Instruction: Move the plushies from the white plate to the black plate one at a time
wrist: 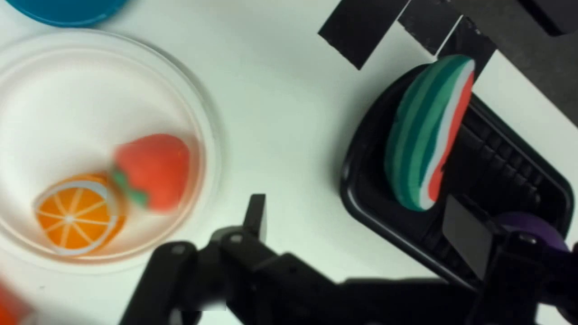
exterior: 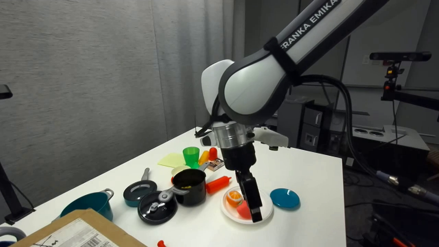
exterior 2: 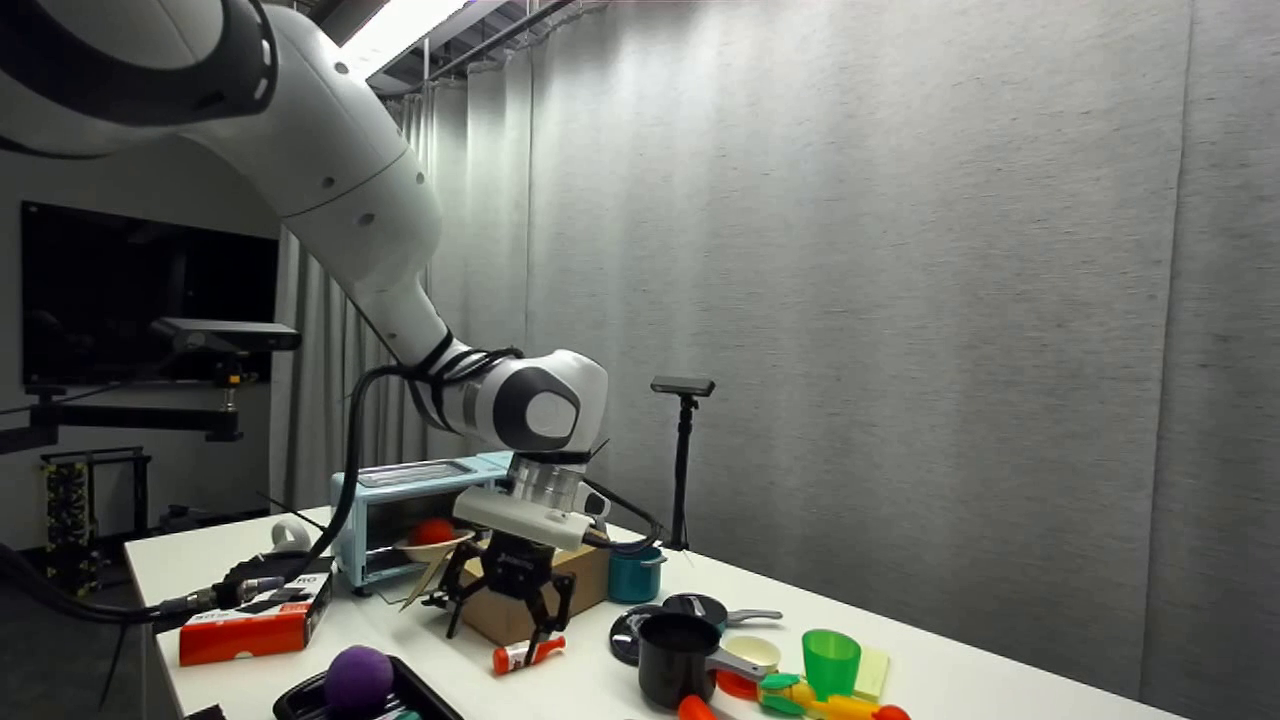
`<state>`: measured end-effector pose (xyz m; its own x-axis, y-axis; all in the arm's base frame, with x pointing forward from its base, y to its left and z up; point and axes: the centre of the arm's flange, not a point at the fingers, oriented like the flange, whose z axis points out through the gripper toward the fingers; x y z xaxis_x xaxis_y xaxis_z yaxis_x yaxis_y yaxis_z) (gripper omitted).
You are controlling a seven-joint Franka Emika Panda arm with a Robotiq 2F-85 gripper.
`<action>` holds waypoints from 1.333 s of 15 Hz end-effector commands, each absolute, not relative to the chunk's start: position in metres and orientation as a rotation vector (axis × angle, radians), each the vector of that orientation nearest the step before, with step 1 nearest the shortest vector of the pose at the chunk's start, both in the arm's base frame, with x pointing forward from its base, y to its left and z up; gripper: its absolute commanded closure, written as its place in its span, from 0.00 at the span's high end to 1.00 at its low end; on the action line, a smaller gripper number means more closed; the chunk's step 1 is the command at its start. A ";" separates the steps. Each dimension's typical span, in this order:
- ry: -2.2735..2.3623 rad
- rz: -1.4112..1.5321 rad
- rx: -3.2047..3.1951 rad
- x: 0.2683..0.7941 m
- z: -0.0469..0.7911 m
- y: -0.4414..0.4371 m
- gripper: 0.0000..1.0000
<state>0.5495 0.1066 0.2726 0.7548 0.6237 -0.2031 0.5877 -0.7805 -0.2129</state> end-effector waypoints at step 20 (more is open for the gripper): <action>-0.163 0.264 -3.202 0.543 0.243 0.046 1.00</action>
<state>0.5402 0.0465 0.2520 0.9781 0.0982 -0.1835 0.1138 -0.9905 0.0767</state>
